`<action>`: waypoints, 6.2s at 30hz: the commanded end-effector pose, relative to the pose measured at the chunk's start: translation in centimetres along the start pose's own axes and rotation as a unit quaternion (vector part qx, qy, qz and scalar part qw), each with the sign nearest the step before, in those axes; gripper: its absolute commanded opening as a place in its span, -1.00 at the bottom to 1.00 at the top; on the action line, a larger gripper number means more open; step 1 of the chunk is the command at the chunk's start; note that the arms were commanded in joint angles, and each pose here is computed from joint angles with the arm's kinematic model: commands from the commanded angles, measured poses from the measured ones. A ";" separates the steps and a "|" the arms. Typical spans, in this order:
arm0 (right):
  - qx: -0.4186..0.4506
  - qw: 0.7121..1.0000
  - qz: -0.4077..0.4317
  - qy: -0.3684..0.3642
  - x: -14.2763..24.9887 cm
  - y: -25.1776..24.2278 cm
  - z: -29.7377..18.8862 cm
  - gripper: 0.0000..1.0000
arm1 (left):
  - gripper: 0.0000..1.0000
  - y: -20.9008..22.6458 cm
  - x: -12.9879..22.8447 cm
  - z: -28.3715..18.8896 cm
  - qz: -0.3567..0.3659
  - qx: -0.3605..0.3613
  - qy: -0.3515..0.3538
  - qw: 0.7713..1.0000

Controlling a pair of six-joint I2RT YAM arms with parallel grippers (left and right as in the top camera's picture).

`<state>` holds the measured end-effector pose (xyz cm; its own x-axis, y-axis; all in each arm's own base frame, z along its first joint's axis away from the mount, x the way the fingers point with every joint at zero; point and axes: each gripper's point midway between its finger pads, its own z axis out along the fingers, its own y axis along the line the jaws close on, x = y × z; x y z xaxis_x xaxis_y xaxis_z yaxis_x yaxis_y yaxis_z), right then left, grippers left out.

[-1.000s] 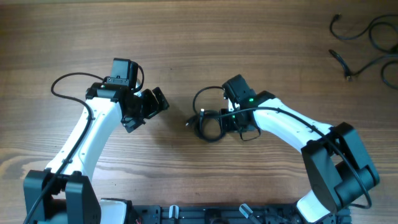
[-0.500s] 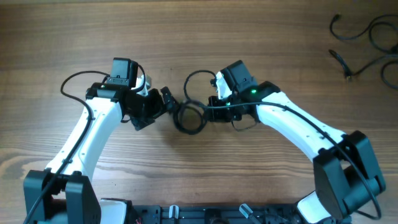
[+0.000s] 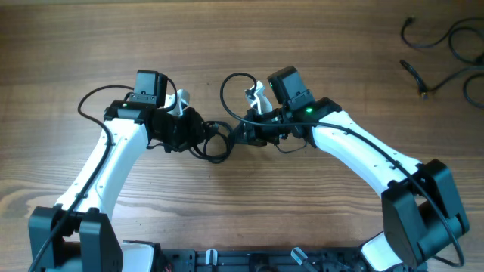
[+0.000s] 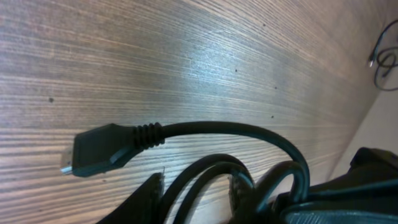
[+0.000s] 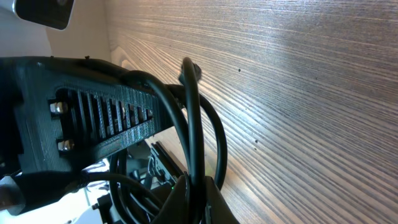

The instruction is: Untangle cables

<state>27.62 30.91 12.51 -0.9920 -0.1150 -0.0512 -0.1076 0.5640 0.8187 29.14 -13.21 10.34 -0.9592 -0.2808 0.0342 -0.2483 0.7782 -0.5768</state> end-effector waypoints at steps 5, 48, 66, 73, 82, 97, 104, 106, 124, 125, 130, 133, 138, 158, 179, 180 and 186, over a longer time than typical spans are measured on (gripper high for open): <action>0.011 0.999 0.002 -0.038 -1.9 0.0 -1.6 -0.90 | -0.68 3.9 -0.5 0.0 -0.049 -0.104 -0.029 0.993; 0.246 0.964 0.067 0.071 6.9 -7.5 -1.8 -0.31 | 0.01 3.7 -0.6 0.0 -0.064 -0.100 -0.031 0.992; -0.163 0.981 -0.100 0.014 -0.6 13.7 -6.9 -0.91 | 0.01 -0.8 1.5 0.5 0.044 0.025 0.034 0.998; -0.271 0.950 -0.137 0.069 0.8 18.3 -9.4 -0.91 | -0.07 2.9 -1.4 0.3 -0.028 -0.091 -0.047 0.994; -0.290 0.941 -0.174 -0.012 -4.0 15.4 -16.2 -0.91 | -0.29 8.7 -2.1 -2.0 -0.065 -0.255 -0.103 0.959; 0.143 0.967 0.097 -0.187 -7.5 -6.9 -18.5 -0.91 | -0.58 11.1 -3.1 -3.7 -0.143 -0.238 -0.115 0.954; 0.106 0.974 0.099 -0.175 -7.2 -5.7 -18.1 -0.91 | -0.23 2.8 -1.5 0.0 -0.016 -0.067 -0.035 0.997; 0.106 0.974 0.100 -0.174 -7.2 -5.7 -18.1 -0.91 | -0.23 3.1 -1.8 1.0 -0.027 -0.100 -0.051 0.993; 0.108 0.974 0.106 -0.168 -6.9 -5.8 -18.0 -0.91 | -0.88 7.3 -3.3 3.8 -0.032 -0.185 -0.049 0.981; 0.110 0.974 0.103 -0.168 -6.9 -5.8 -18.0 -0.92 | -0.92 7.3 -3.3 3.8 -0.032 -0.186 -0.049 0.981; 0.247 0.941 0.127 -0.193 -6.4 -10.5 -19.9 -0.91 | -0.92 6.6 -4.0 1.6 0.005 -0.187 -0.049 0.981; 0.311 0.913 0.156 -0.213 -6.1 -12.6 -21.4 -0.91 | -0.92 4.4 -6.4 -4.4 0.017 -0.213 -0.095 0.972; 0.313 0.908 0.173 -0.220 -6.1 -12.8 -21.5 -0.91 | -0.76 -0.9 -8.8 -13.0 0.043 -0.214 -0.200 0.955; 0.272 0.924 0.170 -0.207 -6.1 -11.7 -20.4 -0.91 | -0.19 -1.5 -4.4 3.5 0.105 -0.134 -0.076 0.983; 0.273 0.924 0.169 -0.206 -6.1 -11.8 -20.4 -0.92 | -0.68 9.8 -7.4 1.7 0.008 -0.433 -0.192 0.881; 0.273 0.924 0.169 -0.206 -6.1 -11.8 -20.4 -0.91 | -0.72 10.3 -7.7 1.1 0.002 -0.439 -0.197 0.876; 0.290 0.918 0.170 -0.212 -6.2 -12.3 -20.8 -0.91 | -0.83 10.8 -10.4 -5.3 -0.057 -0.468 -0.260 0.843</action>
<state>36.36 8.24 14.59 -0.9045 0.3990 -0.1506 0.3092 0.8567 0.4130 33.55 -1.74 4.08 -0.8823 -0.3437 -0.3216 -0.4416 0.8409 0.3128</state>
